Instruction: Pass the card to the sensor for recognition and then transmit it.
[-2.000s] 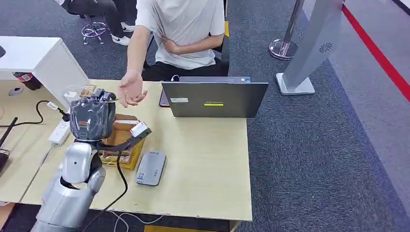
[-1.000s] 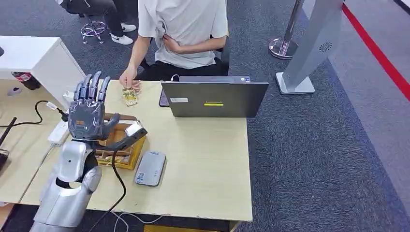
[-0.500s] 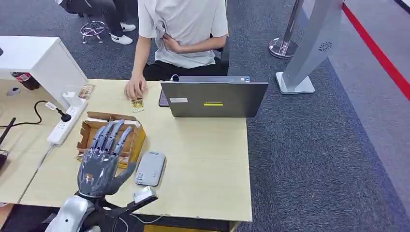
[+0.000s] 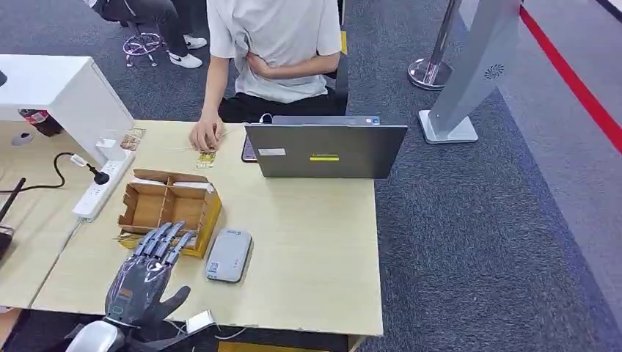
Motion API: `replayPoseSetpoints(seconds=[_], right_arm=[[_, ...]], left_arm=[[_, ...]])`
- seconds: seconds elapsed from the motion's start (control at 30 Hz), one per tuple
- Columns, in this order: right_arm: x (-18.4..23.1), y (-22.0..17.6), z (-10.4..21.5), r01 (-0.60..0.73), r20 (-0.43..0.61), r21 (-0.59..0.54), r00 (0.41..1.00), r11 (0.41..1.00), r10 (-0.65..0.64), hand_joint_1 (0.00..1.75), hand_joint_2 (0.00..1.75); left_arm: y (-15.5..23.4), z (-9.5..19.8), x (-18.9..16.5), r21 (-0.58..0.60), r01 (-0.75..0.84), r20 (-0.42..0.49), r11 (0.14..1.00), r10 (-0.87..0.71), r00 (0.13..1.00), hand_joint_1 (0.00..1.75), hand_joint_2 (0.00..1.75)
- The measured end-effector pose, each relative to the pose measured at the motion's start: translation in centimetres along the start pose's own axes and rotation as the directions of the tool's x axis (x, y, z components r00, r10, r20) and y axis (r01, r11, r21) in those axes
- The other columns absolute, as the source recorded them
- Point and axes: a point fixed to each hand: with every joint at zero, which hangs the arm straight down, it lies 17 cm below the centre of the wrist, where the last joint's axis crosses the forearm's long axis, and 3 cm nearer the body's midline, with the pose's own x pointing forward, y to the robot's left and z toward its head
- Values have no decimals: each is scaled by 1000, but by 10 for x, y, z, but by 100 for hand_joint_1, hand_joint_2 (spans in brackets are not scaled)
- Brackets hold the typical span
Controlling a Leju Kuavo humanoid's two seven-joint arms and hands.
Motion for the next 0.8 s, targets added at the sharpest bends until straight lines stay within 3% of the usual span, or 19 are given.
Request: replayPoseSetpoints(seconds=[0.17,0.57,0.8], right_arm=[[-1,1,0,-13,-2,7,1000,1000,13,0,0],[-4,2,0,-48,-17,11,999,999,48,0,0],[-5,3,0,-62,-17,16,998,998,62,0,0]], left_arm=[[-15,4,-22,-48,23,-42,999,-25,999,0,175],[-19,5,-52,-13,86,-102,996,-87,991,0,175],[4,-2,-69,96,154,-177,983,-135,975,0,175]])
